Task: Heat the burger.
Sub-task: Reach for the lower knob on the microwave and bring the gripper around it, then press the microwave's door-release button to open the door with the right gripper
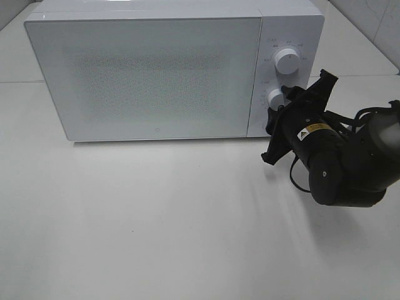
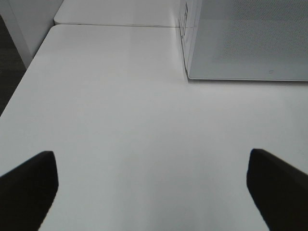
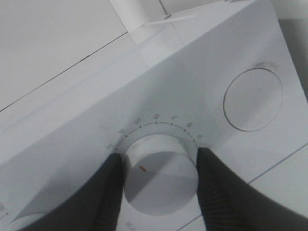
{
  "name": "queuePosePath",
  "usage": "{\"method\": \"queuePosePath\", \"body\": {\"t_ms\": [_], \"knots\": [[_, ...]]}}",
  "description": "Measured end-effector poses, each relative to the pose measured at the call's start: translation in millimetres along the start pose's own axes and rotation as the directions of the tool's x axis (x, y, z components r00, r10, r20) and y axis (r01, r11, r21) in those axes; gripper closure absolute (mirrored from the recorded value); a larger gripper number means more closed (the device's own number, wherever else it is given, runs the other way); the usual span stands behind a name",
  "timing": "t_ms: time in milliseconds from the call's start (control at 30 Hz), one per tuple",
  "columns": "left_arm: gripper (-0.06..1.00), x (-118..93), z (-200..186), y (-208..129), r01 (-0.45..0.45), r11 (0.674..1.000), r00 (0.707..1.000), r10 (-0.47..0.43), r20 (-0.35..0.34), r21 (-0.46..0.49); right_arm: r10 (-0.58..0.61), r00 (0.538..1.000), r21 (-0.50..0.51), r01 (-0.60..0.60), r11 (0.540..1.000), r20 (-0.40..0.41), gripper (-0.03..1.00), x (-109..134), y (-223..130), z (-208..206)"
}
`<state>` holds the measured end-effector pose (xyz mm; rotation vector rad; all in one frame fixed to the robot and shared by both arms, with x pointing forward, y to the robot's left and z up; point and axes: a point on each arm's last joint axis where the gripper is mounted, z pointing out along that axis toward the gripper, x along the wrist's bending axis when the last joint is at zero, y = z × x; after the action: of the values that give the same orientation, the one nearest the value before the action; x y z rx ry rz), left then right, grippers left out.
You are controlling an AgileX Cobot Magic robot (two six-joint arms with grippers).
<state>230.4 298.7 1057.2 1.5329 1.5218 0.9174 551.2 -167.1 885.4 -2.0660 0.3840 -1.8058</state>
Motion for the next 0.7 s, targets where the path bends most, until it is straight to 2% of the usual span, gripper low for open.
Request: {"method": "queuePosePath", "body": {"t_ms": [500, 700], "knots": [[-0.04, 0.0, 0.0, 0.0, 0.000, 1.000, 1.000, 0.000, 0.000, 0.000, 0.005, 1.000, 0.005, -0.005, 1.000, 0.004, 0.50, -0.2, 0.2, -0.2], [-0.04, 0.0, 0.0, 0.0, 0.000, 1.000, 1.000, 0.000, 0.000, 0.000, -0.011, 1.000, 0.065, 0.010, 0.998, 0.017, 0.44, -1.7, -5.8, -0.5]]}}
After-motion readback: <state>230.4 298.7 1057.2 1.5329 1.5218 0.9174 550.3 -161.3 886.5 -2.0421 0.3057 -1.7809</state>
